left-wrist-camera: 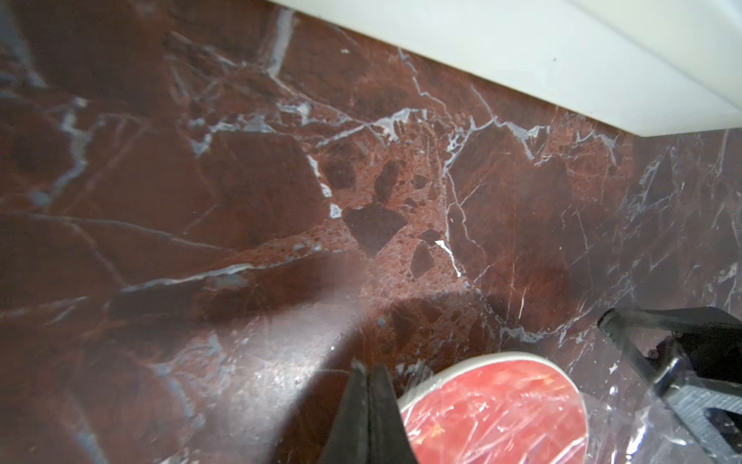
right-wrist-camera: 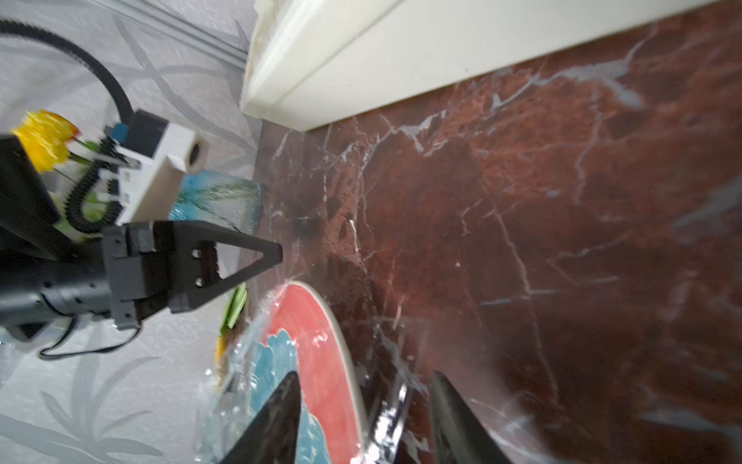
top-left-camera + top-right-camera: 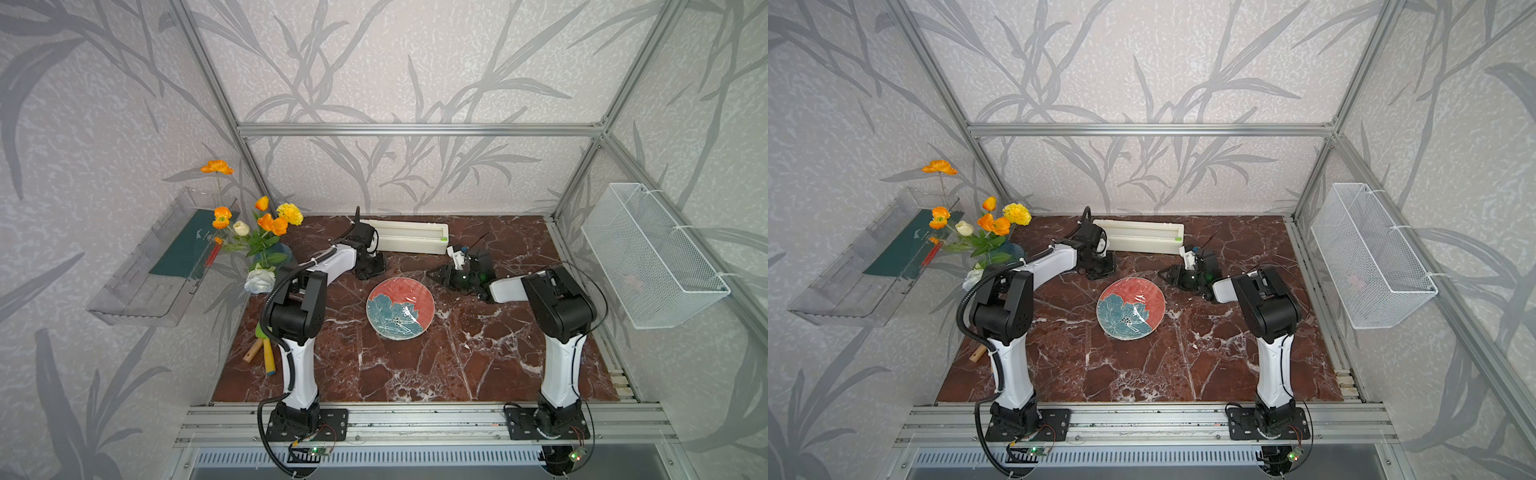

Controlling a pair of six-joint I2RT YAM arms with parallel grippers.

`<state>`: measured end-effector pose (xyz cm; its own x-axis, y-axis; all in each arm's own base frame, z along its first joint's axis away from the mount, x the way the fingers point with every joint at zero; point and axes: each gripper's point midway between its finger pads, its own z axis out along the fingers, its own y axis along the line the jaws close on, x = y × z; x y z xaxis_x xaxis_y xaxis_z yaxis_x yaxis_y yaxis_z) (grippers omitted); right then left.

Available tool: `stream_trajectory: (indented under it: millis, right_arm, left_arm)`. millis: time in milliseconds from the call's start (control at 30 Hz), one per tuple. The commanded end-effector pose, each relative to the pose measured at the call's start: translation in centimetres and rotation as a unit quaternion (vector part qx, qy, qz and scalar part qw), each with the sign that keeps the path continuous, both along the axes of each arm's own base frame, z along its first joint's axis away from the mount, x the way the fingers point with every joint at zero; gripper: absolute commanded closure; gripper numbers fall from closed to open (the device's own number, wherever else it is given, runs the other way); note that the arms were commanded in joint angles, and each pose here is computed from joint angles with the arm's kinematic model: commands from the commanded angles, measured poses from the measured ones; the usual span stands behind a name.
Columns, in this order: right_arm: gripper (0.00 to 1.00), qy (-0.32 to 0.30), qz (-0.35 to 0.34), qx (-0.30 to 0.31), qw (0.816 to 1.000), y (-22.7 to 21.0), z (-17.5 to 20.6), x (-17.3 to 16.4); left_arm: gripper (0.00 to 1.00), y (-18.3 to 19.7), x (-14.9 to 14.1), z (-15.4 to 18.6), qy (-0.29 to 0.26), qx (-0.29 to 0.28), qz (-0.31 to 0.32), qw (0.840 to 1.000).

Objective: Wrap the plate with plastic wrap
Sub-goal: Cover the plate with plastic wrap.

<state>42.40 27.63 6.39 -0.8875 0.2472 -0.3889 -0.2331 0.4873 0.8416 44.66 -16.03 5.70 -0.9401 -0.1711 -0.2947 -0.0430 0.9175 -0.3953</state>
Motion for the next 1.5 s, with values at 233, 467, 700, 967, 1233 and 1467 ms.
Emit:
stream_trajectory:
  millis: [233,467,700,967,1233,1467]
  right_arm:
    - [0.61,-0.003,0.015,0.015,1.0,0.6,-0.6,-0.6]
    - [0.4,-0.006,0.013,-0.091,0.996,-1.1,-2.7,-0.6]
    - [0.37,0.009,0.032,-0.049,0.998,0.6,-3.0,-0.7]
    - [0.4,0.015,0.041,-0.012,0.999,2.4,-3.0,-1.0]
    - [0.63,0.004,0.038,-0.014,0.999,2.2,-2.1,-1.1]
    - [1.0,-0.012,0.022,-0.046,0.999,1.3,-1.2,-0.8]
  left_arm:
    - [1.0,1.1,-0.3,1.7,-0.011,-0.009,0.02,1.0]
    - [0.95,0.5,-0.7,1.7,-0.009,-0.019,0.005,1.0]
    - [0.75,-1.5,-1.0,1.3,-0.004,-0.05,-0.023,0.998]
    - [0.57,-2.4,-1.0,0.8,0.004,-0.072,-0.032,0.997]
    - [0.52,-2.6,-1.1,0.4,0.009,-0.081,-0.032,0.996]
    - [0.52,-2.0,-1.4,0.6,0.01,-0.063,-0.033,0.997]
